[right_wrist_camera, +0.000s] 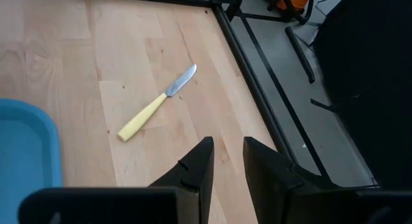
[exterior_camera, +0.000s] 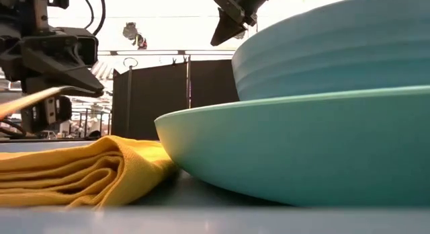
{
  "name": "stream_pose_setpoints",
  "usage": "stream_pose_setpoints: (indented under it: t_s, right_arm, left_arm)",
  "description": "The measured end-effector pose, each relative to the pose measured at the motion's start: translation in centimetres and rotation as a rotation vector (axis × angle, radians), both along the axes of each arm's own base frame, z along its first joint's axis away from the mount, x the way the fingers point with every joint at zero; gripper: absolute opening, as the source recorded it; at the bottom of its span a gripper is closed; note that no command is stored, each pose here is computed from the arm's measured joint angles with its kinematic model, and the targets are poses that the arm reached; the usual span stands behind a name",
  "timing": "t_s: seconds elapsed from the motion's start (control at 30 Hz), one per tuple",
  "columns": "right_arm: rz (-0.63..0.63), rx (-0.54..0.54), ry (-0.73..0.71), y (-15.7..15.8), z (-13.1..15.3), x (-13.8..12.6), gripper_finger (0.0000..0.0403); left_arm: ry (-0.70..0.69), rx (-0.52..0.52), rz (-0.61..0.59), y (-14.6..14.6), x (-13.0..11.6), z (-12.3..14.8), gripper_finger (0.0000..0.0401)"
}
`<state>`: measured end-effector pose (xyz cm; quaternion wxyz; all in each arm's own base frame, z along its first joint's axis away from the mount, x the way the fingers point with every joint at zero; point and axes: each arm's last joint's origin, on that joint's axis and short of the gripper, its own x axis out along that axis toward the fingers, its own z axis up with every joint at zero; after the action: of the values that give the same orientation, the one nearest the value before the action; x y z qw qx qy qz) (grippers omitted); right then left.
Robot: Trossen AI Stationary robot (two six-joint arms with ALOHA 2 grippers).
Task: Set up tray
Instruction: Put the orange fork on top of the yellow table napkin
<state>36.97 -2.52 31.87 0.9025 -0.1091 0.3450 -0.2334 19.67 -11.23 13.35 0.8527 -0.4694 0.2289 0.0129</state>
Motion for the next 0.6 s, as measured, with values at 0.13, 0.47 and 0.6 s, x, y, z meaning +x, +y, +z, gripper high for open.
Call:
stream_pose_setpoints:
  t_s: [0.13, 0.47, 0.6]
  right_arm:
    - [0.000, 0.000, -0.003, 0.0, 0.0, 0.0, 0.0075]
    - [0.001, 0.001, -0.002, 0.0, 0.0, 0.0, 0.0075]
    - [0.002, 0.001, -0.002, 0.0, 0.0, 0.0, 0.0075]
  left_arm:
    - [-0.048, -0.014, 0.001, -0.1, 0.6, -0.2, 0.0004]
    - [0.009, -0.007, -0.012, -0.3, 0.7, -1.5, 0.0004]
    - [0.025, -0.009, -0.006, -0.3, 0.7, -1.8, 0.0004]
